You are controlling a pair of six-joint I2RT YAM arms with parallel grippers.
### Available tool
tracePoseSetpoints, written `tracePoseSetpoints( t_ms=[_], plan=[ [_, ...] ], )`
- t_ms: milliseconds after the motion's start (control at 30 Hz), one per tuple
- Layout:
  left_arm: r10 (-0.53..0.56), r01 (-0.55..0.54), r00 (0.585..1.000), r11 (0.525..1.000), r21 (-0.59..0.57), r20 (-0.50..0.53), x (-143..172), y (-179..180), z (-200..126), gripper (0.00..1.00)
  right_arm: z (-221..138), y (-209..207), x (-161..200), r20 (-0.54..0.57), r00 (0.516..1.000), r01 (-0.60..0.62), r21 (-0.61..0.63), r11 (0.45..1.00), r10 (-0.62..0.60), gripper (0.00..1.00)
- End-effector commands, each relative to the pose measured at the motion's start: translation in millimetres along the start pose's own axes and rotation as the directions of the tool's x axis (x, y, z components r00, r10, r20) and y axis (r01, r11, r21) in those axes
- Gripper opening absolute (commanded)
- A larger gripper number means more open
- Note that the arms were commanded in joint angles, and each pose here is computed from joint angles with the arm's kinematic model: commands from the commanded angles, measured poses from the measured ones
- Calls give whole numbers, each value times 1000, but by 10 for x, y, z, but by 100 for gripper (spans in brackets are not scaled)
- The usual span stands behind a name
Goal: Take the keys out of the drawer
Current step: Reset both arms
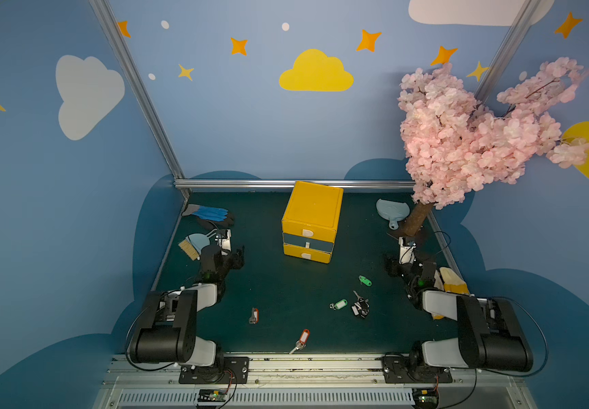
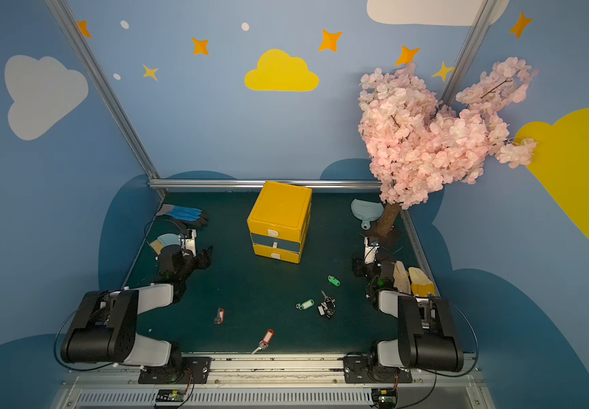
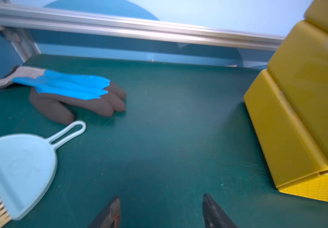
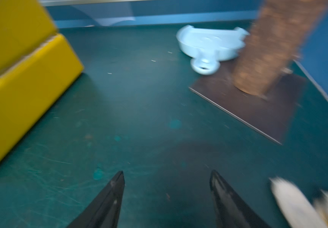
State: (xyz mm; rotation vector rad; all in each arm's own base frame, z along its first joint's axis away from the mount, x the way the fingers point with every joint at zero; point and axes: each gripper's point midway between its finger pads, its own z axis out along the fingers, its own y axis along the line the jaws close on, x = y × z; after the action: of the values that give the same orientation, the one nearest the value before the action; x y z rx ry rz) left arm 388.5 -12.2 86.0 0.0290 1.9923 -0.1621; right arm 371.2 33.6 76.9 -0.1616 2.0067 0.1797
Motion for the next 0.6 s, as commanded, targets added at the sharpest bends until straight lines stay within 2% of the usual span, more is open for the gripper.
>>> tracePoseSetpoints(
  t_ms=[0, 67, 100, 133, 167, 567],
  plan=[
    [33, -36, 997, 998, 42, 70, -18, -15, 39, 68, 68, 146, -272, 167, 985, 67, -96, 993, -50, 69],
    [25, -28, 998, 999, 37, 60, -9, -5, 24, 69, 64, 156, -237, 117, 992, 68, -103, 992, -56, 74],
    [19, -20, 998, 1000, 18, 61, -9, 30, 28, 71, 72, 130, -235, 106, 993, 60, -90, 994, -50, 81],
    [3, -1, 998, 1000, -23, 65, -18, 102, 32, 81, 107, 39, -237, 97, 995, 34, -38, 999, -30, 94],
    [-1, 3, 998, 999, -35, 66, -15, 125, 25, 100, 131, -113, -245, 102, 995, -13, 40, 999, 8, 94],
    [20, -17, 998, 999, -43, 60, -16, 97, 47, 100, 116, -122, -240, 112, 994, -12, 53, 999, 6, 94]
  ],
)
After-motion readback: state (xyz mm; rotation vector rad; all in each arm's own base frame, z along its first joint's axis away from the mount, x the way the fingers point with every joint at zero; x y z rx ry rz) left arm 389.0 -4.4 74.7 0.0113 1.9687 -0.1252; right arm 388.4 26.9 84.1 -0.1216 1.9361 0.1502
